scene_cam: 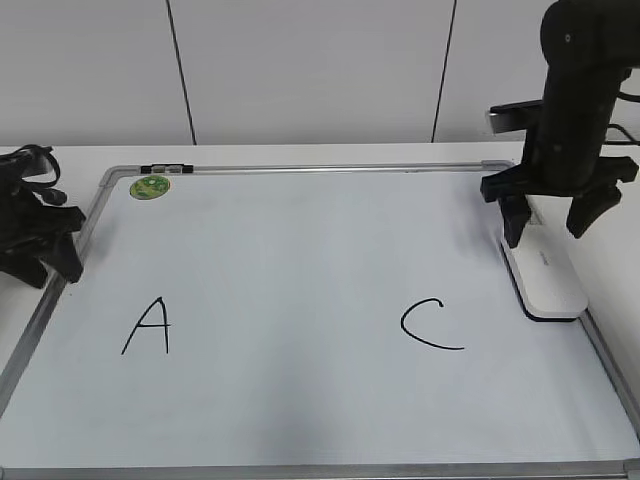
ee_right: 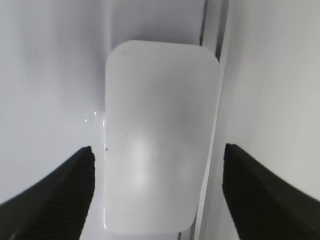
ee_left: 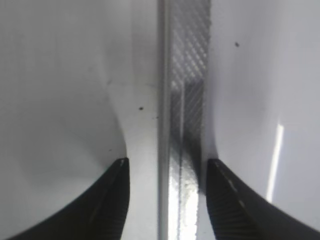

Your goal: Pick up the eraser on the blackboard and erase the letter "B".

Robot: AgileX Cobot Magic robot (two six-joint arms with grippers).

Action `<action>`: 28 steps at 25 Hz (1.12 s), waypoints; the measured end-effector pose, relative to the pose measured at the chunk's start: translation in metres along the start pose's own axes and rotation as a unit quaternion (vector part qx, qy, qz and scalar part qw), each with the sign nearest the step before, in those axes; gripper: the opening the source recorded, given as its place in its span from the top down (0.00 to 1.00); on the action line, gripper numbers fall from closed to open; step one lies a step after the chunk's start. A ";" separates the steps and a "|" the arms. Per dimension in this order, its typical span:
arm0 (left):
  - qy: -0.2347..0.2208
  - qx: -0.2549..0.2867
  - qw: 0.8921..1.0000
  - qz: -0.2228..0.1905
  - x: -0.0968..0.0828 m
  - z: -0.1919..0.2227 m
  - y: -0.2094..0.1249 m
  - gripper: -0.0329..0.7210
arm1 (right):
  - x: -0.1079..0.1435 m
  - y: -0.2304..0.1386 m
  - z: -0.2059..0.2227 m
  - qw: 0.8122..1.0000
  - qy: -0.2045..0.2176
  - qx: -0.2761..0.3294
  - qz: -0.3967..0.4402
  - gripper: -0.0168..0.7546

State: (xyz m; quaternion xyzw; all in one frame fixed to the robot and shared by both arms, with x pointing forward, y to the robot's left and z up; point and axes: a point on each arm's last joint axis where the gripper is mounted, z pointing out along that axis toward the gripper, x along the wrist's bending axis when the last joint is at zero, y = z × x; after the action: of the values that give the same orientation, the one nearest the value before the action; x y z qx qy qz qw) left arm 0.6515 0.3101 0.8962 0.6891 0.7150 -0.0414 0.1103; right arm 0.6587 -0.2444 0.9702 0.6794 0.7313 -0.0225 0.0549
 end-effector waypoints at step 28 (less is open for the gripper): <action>0.041 -0.210 0.976 0.040 -0.061 -0.281 -0.148 0.36 | -0.020 -0.127 -0.182 0.978 0.066 -0.197 -0.034 0.22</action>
State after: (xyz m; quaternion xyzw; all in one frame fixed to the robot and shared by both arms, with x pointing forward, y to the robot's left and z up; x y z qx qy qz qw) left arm 0.4779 0.3028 1.1687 0.6795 0.6839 0.1421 0.2247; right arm 0.5249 -0.2538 1.1476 0.6300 0.7461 0.1649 0.1386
